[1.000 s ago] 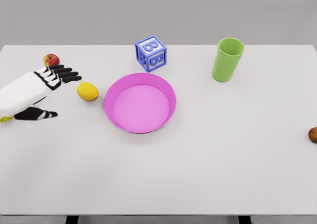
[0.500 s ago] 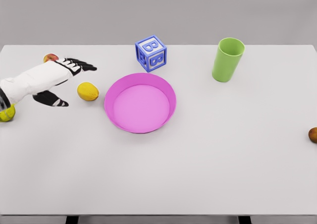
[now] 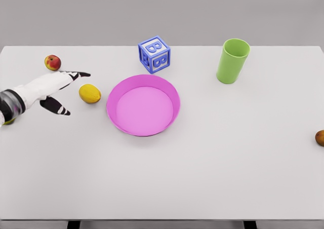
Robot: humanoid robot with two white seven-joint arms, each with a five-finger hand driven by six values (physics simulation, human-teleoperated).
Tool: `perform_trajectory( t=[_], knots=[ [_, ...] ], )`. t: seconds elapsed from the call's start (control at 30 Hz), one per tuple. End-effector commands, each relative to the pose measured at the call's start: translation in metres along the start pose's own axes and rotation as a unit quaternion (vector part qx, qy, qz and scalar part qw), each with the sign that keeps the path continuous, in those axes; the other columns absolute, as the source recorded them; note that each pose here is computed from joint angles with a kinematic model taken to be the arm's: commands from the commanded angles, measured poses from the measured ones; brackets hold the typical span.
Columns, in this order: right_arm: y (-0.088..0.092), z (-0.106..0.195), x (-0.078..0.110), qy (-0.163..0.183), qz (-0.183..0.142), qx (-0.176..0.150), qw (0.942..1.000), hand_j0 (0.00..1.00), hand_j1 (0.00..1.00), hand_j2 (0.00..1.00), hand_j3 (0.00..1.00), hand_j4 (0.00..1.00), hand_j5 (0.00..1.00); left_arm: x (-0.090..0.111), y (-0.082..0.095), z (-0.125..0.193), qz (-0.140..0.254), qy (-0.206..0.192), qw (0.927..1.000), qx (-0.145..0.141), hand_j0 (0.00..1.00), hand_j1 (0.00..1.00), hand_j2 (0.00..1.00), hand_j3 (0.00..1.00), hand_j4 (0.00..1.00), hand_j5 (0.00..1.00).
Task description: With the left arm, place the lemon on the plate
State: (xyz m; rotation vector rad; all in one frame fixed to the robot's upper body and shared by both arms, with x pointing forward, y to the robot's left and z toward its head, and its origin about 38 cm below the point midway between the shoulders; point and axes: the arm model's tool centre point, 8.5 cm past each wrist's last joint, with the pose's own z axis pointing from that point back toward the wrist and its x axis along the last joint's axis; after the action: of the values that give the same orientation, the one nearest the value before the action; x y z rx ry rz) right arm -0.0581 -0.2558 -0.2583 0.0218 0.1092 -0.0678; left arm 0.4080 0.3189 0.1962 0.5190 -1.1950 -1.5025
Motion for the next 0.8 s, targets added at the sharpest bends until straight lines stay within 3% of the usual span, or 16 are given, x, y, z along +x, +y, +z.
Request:
perform_trajectory(
  t=[0.0,0.3,0.77],
  knots=[
    [0.000,0.000,0.000,0.000,0.000,0.000,1.0000,1.00,1.00,1.00,1.00,1.00,1.00,0.000,-0.004,-0.002,-0.012,0.007,0.9999,-0.006,1.00,1.00,1.00,1.00,1.00,1.00],
    [0.000,0.000,0.000,0.000,0.000,0.000,1.0000,1.00,1.00,1.00,1.00,1.00,1.00,0.012,-0.010,-0.022,-0.060,0.019,0.9980,-0.009,0.98,0.98,0.98,0.98,0.98,0.98],
    [0.000,0.000,0.000,0.000,-0.001,0.000,1.0000,1.00,1.00,1.00,1.00,1.00,1.00,0.006,-0.015,-0.047,-0.048,0.028,0.9980,-0.028,0.98,0.98,0.98,0.98,0.98,0.98]
  ],
)
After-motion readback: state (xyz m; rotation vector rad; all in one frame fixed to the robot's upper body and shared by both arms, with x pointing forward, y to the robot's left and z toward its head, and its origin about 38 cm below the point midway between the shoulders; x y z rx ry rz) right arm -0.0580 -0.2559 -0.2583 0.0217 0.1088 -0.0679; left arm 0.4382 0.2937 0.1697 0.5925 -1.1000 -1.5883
